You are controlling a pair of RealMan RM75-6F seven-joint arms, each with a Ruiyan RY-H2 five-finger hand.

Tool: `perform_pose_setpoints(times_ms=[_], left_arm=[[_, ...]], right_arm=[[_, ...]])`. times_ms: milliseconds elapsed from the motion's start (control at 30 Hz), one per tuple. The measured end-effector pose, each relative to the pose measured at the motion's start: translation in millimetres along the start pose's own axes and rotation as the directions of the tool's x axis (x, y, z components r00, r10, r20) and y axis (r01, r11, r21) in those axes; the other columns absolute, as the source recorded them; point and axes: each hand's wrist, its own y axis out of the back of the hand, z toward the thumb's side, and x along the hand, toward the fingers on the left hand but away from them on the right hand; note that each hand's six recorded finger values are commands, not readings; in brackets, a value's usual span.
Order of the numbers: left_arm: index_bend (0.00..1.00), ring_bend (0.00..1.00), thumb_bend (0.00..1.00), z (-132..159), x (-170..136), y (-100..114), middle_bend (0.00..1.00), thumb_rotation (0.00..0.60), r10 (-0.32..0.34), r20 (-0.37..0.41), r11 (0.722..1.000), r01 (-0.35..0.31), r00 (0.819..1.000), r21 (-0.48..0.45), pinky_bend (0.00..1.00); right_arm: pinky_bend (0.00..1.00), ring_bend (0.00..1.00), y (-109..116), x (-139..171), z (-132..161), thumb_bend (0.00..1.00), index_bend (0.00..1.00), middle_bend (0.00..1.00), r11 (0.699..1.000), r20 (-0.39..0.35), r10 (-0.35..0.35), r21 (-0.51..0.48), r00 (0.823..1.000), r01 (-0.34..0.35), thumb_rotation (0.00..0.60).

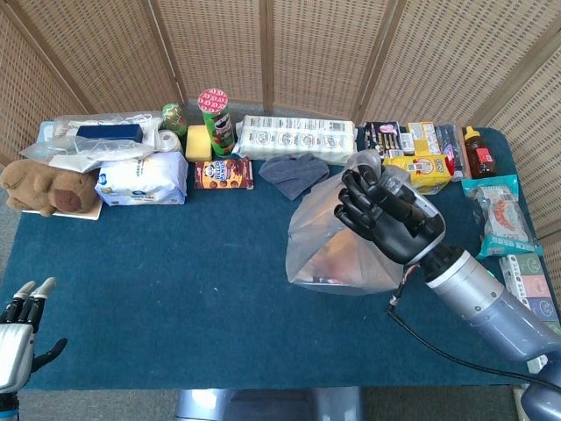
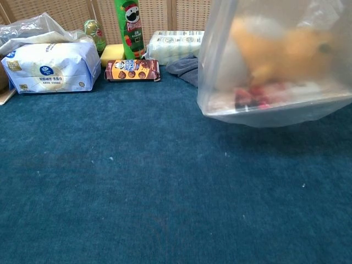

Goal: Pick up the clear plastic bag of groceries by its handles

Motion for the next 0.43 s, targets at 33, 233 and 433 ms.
perform_pose_setpoints(times_ms=[33,233,433], left_arm=[[0.00,0.10,0.00,-1.4,-1.0,-1.4,0.19,0.600,-0.007,-0.006,1.000,0.007,1.000,-0.001,0.31],[0.00,0.10,0.00,-6.4,-2.9,-4.5,0.19,0.600,-0.021,-0.029,1.000,0.020,0.999,-0.002,0.31],[0.00,0.10,0.00,-9.0,-1.7,-7.0,0.19,0.600,-0.041,-0.047,0.999,0.042,0.998,0.005,0.31]], right_arm=[[0.90,0.82,-1.8,-0.5,1.9,0.24,0.65,0.72,1.000,-0.004,0.002,0.001,1.000,-0.002,0.600],[0.90,0.82,-7.9,-4.3,7.9,0.24,0.65,0.72,1.000,-0.015,0.002,0.010,1.000,-0.001,0.600],[0.90,0.82,-7.3,-6.7,8.6,0.24,0.65,0.73,1.000,-0.022,-0.004,0.013,1.000,0.005,0.600]])
